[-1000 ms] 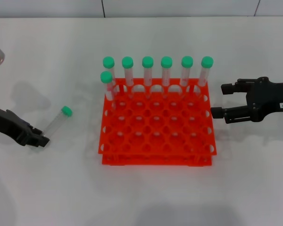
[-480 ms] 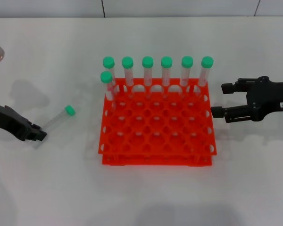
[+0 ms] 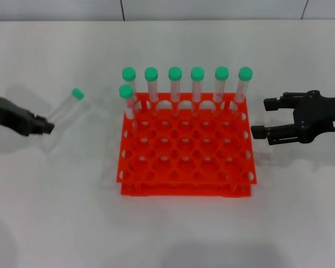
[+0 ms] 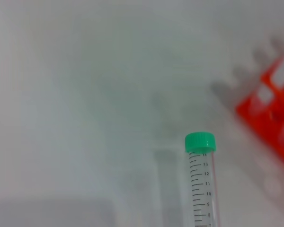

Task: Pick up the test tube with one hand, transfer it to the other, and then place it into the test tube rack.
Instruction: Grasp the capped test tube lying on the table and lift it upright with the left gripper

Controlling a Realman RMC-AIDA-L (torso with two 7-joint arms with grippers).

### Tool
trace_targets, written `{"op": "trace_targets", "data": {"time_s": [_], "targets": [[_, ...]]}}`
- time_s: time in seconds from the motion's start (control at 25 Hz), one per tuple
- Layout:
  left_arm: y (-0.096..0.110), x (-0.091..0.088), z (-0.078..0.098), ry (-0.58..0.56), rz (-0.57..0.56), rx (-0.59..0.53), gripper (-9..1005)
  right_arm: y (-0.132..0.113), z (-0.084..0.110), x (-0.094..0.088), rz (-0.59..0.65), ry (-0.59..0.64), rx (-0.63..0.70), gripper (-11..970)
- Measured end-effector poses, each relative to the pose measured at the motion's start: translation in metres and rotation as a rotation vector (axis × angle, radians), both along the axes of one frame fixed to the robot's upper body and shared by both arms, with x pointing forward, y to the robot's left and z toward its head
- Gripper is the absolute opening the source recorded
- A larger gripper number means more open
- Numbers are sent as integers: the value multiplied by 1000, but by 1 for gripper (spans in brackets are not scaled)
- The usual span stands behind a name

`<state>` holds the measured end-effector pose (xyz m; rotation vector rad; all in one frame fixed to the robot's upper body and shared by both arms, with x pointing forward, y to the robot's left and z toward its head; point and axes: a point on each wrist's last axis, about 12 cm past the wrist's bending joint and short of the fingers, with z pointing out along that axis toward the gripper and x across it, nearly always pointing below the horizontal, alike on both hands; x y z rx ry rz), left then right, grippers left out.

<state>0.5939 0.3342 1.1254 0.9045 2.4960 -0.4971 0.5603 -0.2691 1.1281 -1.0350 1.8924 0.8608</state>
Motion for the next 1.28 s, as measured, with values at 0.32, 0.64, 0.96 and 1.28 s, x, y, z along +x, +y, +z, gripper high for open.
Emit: {"op": "trace_targets", "data": {"time_s": [0.32,0.64,0.96,1.28], "targets": [[4,7,21,-152,10,-105,193,-1,0,1,-13,-5,0,844],[-9,14,33,-271,-53,-190,194,-1,2,2,-17,-10,7,843],[-20,23,46,-380,-85,-269,195,-1,2,3,-23,-14,7,843],[-44,30,49,-461,-139,-329,196,-2,3,4,-31,-19,13,843]]}}
